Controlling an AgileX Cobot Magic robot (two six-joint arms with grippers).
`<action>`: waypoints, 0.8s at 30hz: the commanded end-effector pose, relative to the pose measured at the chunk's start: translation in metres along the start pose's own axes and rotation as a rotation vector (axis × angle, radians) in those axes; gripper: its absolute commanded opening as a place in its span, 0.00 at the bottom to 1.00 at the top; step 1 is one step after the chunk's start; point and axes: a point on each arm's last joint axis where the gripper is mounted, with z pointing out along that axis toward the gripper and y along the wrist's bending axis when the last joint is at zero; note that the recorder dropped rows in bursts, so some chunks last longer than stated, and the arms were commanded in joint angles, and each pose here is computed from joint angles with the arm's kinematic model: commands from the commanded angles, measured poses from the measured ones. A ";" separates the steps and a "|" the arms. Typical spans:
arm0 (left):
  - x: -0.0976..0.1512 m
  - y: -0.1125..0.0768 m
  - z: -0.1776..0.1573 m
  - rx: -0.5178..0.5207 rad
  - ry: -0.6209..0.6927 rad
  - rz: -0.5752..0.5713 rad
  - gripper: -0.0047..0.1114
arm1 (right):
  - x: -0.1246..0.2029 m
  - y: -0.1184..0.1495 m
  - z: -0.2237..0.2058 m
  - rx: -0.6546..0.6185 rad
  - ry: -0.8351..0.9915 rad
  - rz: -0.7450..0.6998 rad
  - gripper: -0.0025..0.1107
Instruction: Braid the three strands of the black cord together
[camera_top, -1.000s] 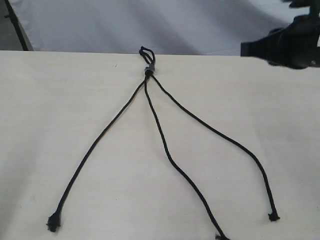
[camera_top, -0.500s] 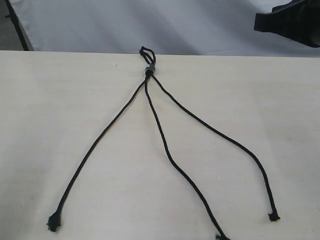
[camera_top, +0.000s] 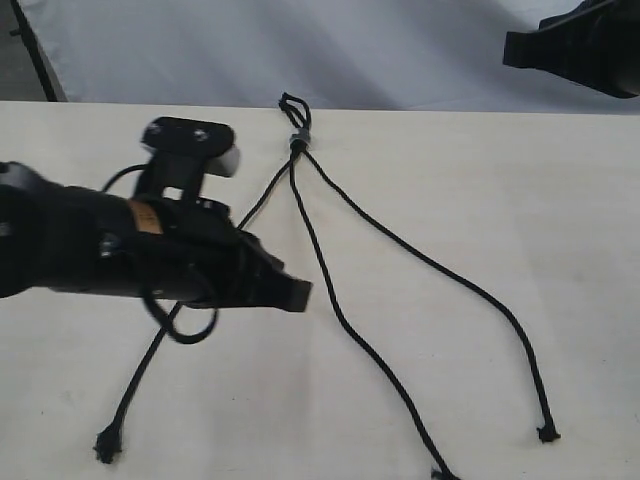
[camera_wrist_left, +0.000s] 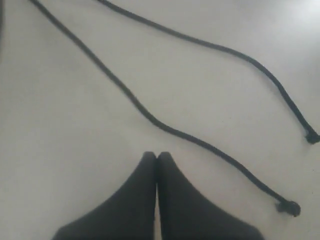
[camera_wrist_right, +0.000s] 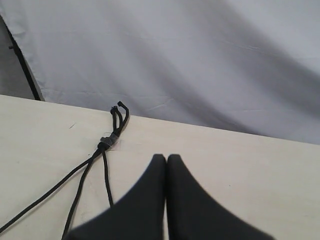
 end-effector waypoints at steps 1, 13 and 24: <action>-0.013 -0.016 0.037 0.018 0.042 0.038 0.05 | 0.002 0.000 0.000 0.002 0.008 -0.029 0.02; -0.015 -0.051 0.130 0.081 0.389 0.082 0.48 | 0.001 0.000 0.000 0.001 0.002 -0.044 0.02; -0.017 -0.056 0.162 0.086 0.517 0.090 0.49 | 0.001 0.000 0.000 0.001 0.002 -0.044 0.02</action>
